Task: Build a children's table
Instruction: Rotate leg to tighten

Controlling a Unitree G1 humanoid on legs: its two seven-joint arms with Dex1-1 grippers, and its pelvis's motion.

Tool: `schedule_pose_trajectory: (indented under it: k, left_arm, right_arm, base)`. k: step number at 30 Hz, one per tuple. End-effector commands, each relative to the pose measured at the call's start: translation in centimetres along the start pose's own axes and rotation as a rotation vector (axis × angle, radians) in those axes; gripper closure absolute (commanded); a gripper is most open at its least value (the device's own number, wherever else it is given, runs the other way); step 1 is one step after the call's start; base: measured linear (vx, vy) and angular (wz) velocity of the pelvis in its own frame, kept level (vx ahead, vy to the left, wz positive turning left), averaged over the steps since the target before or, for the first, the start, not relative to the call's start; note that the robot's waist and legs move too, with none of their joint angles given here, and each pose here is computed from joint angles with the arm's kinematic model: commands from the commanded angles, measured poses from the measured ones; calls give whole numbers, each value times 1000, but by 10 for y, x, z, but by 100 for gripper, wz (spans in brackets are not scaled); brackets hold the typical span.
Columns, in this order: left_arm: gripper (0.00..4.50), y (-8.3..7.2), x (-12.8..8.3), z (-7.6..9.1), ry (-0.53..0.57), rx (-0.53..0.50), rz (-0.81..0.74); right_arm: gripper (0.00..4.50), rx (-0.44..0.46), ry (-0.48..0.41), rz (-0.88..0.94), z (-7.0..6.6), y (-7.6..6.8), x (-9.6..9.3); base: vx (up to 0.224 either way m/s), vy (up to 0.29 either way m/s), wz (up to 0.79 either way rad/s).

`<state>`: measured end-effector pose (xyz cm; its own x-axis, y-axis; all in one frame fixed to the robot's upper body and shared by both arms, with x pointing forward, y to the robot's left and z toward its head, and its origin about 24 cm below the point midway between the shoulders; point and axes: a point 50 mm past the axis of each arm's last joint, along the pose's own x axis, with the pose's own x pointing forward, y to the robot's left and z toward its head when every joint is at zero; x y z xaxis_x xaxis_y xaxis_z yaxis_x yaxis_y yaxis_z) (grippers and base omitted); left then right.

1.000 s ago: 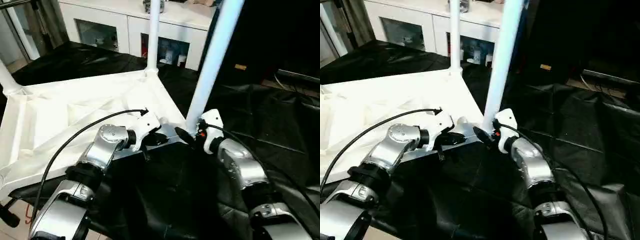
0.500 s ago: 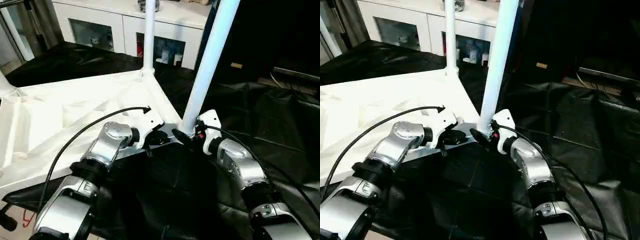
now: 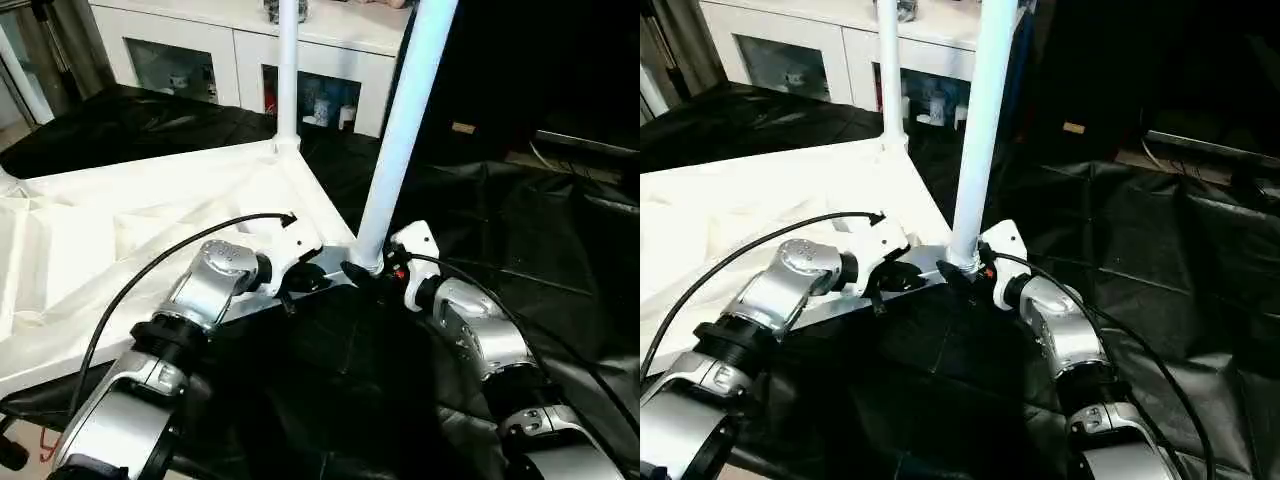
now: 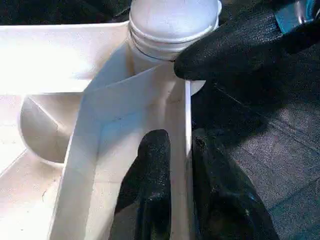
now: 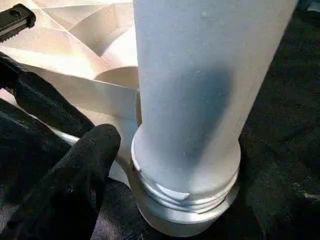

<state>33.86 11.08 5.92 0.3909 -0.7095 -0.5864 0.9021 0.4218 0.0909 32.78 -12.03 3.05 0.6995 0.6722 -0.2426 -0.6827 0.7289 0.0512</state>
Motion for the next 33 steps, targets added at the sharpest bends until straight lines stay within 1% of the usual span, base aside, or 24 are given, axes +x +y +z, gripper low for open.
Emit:
schedule_pose_trajectory:
  k: [1,3,6,11,12,14,15,16,18,21,23,26,30,33]
  left_arm:
    - [406,-1,-3,-14,49,-42,-3]
    - [416,-2,-5,-16,45,-46,-17]
    - [447,-4,-7,-17,48,-40,-37]
    - [447,-10,-8,-18,7,-31,-92]
    - [447,-12,-9,-17,-9,-10,-111]
    - [450,-17,-11,-20,-28,10,-169]
    - [450,-17,-11,-20,-28,10,-169]
    - [450,-22,-14,-23,-52,47,-237]
    - [450,-24,-17,-23,-75,96,-267]
    - [450,-25,-19,-23,-90,108,-280]
    - [450,-28,-23,-26,-93,149,-340]
    - [450,-28,-25,-28,-80,175,-372]
    - [450,-27,-28,-30,-73,188,-403]
    - [450,-26,-28,-29,-75,194,-409]
  right_arm:
    - [59,-13,13,12,-2,0,-1]
    - [59,-17,16,14,-2,-1,-2]
    - [59,-21,20,18,-2,-1,-2]
    - [59,-37,21,38,-2,-1,-2]
    - [59,-36,21,44,-1,-1,-3]
    - [32,-18,13,82,0,-1,-5]
    - [22,-18,13,82,0,-1,-5]
    - [22,-14,11,139,3,-2,-10]
    - [8,-37,17,189,5,-3,-15]
    - [3,-59,17,245,7,-3,-21]
    - [3,-102,49,377,7,0,-34]
    - [3,-129,94,469,5,2,-43]
    - [3,-143,128,512,4,3,-45]
    - [3,-143,129,515,4,4,-43]
  base:
    - [0,0,0]
    - [0,0,0]
    - [0,0,0]
    - [0,0,0]
    - [0,0,0]
    - [0,0,0]
    - [0,0,0]
    - [0,0,0]
    - [0,0,0]
    - [0,0,0]
    - [0,0,0]
    - [0,0,0]
    - [0,0,0]
    - [0,0,0]
